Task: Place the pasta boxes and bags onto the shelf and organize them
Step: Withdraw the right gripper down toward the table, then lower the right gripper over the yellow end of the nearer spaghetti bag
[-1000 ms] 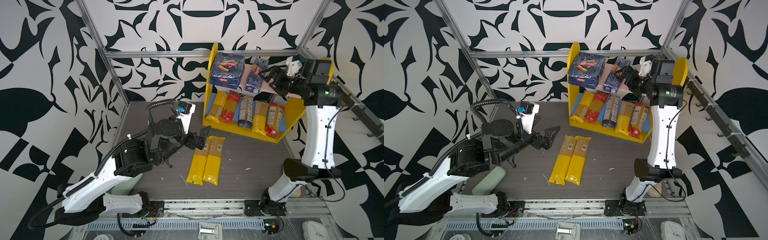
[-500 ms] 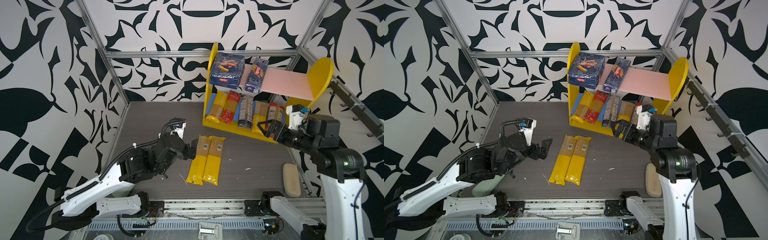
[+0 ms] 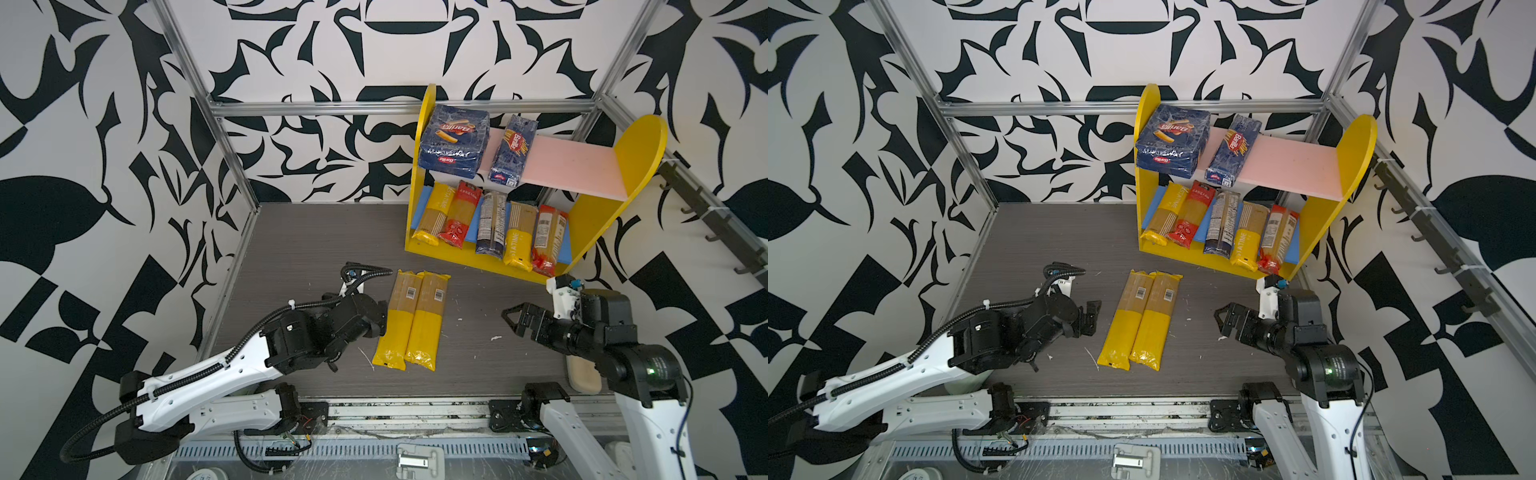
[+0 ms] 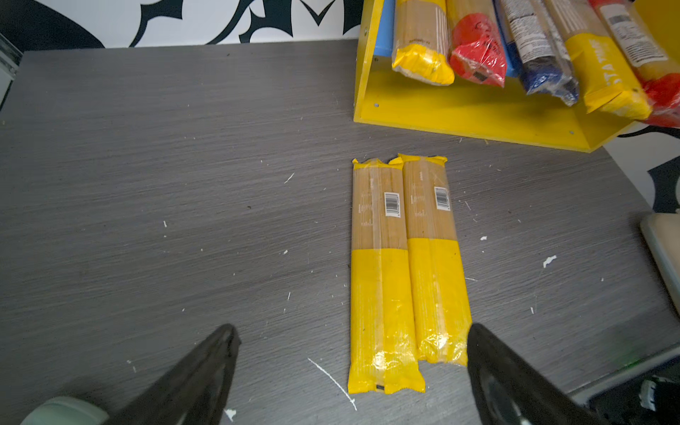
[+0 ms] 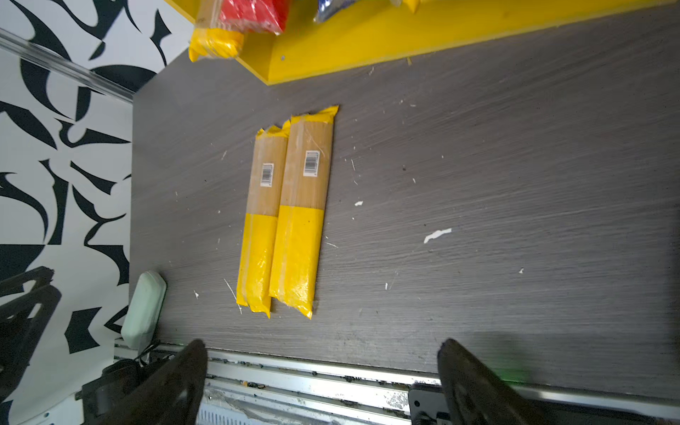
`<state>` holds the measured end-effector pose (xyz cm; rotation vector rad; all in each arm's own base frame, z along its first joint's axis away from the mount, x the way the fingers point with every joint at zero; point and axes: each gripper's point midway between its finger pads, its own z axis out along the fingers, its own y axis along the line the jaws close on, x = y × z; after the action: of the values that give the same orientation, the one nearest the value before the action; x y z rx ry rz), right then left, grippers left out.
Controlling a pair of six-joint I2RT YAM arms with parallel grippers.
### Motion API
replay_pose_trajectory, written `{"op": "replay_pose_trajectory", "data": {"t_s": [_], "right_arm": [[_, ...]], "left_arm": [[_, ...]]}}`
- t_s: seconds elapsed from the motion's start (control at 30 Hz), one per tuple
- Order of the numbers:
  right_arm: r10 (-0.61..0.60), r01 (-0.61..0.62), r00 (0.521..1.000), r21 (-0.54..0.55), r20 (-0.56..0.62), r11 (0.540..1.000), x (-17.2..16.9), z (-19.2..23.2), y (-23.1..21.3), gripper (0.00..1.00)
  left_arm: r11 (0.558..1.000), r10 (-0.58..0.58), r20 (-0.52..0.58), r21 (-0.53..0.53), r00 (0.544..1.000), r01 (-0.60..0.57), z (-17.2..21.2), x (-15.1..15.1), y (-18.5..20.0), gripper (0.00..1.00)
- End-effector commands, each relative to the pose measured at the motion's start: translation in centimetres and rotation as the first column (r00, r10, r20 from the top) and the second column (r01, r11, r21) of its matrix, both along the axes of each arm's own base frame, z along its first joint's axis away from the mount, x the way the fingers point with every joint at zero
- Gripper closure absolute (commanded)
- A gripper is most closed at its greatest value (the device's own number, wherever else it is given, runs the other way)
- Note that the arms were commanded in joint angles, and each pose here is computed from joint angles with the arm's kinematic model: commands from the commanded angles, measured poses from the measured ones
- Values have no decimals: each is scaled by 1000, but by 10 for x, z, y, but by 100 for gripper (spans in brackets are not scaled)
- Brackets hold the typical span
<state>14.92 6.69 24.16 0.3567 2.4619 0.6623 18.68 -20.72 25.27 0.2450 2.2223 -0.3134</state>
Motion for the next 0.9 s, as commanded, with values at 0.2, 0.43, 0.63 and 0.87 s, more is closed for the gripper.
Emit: {"op": "replay_pose_trajectory", "data": {"t_s": [0.2, 0.43, 0.63, 0.87], "right_arm": [[45, -44, 998, 10, -36, 999, 11, -44, 7, 0], [53, -50, 996, 36, -66, 998, 23, -54, 11, 0], [55, -57, 995, -31, -81, 998, 40, -61, 14, 0], [104, -117, 990, -146, -95, 982, 59, -74, 39, 0]], "left_arm": [[999, 39, -33, -20, 999, -40, -21, 1, -3, 1], [999, 28, -6, 35, 1000, -28, -25, 8, -9, 1], [999, 17, -11, 50, 1000, -17, -26, 15, -16, 1], [999, 38, -45, 3, 998, -38, -30, 29, -6, 1]]}}
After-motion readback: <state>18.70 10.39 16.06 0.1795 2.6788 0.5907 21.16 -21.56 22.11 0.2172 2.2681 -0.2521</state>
